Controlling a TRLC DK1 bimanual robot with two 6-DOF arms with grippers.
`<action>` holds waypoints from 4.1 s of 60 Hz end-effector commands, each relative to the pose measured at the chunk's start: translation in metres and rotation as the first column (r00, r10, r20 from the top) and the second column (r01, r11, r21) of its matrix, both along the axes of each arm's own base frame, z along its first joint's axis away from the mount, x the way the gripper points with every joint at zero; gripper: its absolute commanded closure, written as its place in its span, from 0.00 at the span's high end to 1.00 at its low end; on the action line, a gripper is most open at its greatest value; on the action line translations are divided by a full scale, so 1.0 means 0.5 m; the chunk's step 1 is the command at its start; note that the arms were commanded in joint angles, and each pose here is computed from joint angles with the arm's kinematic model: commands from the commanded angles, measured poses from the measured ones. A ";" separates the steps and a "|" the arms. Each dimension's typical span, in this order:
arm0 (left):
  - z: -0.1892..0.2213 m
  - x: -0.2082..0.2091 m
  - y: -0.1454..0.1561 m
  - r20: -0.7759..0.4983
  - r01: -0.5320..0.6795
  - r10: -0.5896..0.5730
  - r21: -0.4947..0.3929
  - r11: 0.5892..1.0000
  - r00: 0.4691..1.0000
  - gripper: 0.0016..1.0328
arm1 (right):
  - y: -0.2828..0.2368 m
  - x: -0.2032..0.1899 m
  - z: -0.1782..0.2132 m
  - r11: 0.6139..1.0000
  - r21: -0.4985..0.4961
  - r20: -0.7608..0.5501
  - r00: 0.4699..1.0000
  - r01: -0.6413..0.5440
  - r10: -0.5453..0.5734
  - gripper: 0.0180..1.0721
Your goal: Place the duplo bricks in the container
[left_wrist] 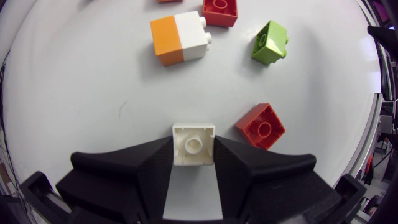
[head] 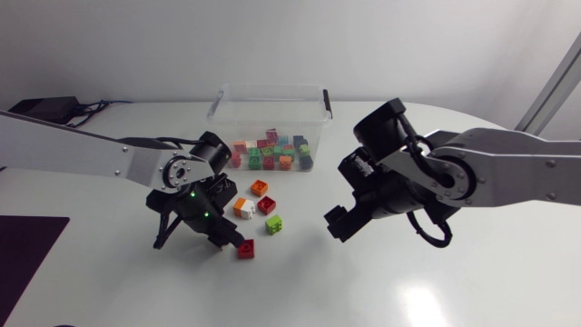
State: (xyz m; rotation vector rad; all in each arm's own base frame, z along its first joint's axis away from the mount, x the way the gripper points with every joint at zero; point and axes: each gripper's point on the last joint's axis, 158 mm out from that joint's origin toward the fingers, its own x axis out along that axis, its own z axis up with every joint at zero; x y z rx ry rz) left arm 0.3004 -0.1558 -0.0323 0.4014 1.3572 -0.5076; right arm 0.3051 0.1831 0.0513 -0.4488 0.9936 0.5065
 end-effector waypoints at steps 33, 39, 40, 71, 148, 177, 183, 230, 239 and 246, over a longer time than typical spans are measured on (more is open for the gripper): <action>0.183 0.062 0.025 0.257 -0.019 0.050 -0.119 0.993 0.965 0.22 | 0.161 0.045 -0.071 0.996 0.017 -0.112 0.990 -0.082 0.084 0.92; 0.213 0.080 0.038 0.303 -0.041 0.087 -0.156 0.987 0.949 0.22 | 0.185 0.054 -0.077 0.996 0.030 -0.120 0.989 -0.082 0.085 0.92; 0.218 0.083 0.039 0.310 -0.042 0.092 -0.164 0.986 0.946 0.22 | 0.189 0.055 -0.078 0.996 0.030 -0.120 0.989 -0.086 0.088 0.92; 0.380 0.166 0.052 0.533 -0.012 0.208 -0.348 0.937 0.820 0.22 | 0.256 0.053 -0.142 0.998 0.044 -0.217 0.974 -0.053 0.061 0.89; 0.464 0.392 -0.023 0.633 0.070 0.246 -0.431 0.899 0.734 0.22 | 0.287 0.050 -0.175 0.996 0.063 -0.238 0.968 -0.063 0.076 0.40; 0.425 0.480 -0.075 0.650 0.096 0.266 -0.465 0.880 0.712 0.28 | 0.243 0.081 0.007 0.987 0.159 -0.106 0.993 -0.037 0.054 0.40; 0.418 0.487 -0.080 0.656 0.099 0.264 -0.462 0.881 0.707 0.59 | 0.229 0.100 0.042 0.983 0.181 -0.073 0.997 -0.022 0.036 0.40; 0.380 0.225 -0.022 0.636 0.226 0.008 -0.286 0.931 0.772 0.95 | 0.193 0.278 0.239 0.947 0.322 0.170 0.982 0.020 -0.078 0.40; 0.340 0.169 -0.030 0.594 0.275 -0.060 -0.279 0.920 0.802 0.95 | 0.208 0.300 0.256 0.939 0.345 0.198 0.977 0.012 -0.085 0.40; 0.318 0.145 -0.036 0.569 0.301 -0.096 -0.278 0.912 0.816 0.95 | 0.217 0.315 0.264 0.936 0.352 0.211 0.974 0.008 -0.088 0.40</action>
